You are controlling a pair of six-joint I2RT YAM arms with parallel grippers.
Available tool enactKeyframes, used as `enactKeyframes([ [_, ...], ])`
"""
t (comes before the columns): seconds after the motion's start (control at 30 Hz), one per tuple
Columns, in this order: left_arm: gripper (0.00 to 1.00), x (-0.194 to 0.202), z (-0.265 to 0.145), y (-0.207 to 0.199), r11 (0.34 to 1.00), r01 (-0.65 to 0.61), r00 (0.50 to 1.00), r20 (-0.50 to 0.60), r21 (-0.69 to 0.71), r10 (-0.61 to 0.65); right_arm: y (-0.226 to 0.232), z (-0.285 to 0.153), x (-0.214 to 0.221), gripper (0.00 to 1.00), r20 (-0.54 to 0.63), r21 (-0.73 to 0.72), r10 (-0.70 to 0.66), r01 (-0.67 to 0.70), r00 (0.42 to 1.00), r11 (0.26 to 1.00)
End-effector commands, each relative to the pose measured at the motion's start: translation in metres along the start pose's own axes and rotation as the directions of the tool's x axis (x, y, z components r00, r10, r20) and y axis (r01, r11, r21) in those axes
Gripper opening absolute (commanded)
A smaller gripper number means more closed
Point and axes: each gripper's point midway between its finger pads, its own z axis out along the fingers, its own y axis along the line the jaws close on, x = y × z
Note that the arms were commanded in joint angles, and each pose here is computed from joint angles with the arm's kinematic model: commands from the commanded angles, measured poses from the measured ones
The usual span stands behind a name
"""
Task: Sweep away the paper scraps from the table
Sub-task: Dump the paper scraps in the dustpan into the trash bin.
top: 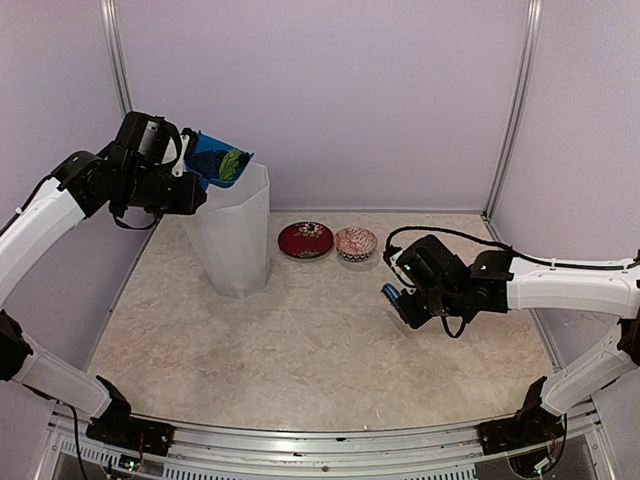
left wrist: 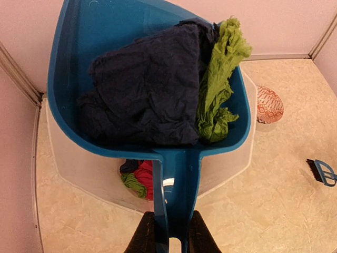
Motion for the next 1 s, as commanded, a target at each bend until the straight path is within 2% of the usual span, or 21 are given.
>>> enactKeyframes([
  [0.0, 0.00, -0.010, -0.001, 0.024, 0.989, -0.045, 0.999, 0.024, -0.143, 0.048, -0.004, -0.001, -0.005, 0.00, 0.022, 0.007, 0.011, -0.011, 1.000, 1.000],
  [0.43, 0.00, -0.018, 0.007, 0.026, 0.942, -0.156, 0.985, 0.030, -0.298, 0.172, -0.005, 0.001, -0.004, 0.00, 0.023, 0.017, -0.002, 0.002, 1.000, 1.000],
  [0.77, 0.00, -0.021, 0.012, 0.029, 0.857, -0.289, 0.948, -0.003, -0.427, 0.318, -0.004, 0.003, -0.005, 0.00, 0.032, 0.020, -0.015, 0.015, 0.999, 1.000],
  [0.97, 0.00, -0.028, 0.011, 0.025, 0.765, -0.377, 0.908, -0.046, -0.522, 0.417, -0.005, 0.002, -0.008, 0.00, 0.048, 0.021, -0.020, 0.019, 0.999, 1.000],
])
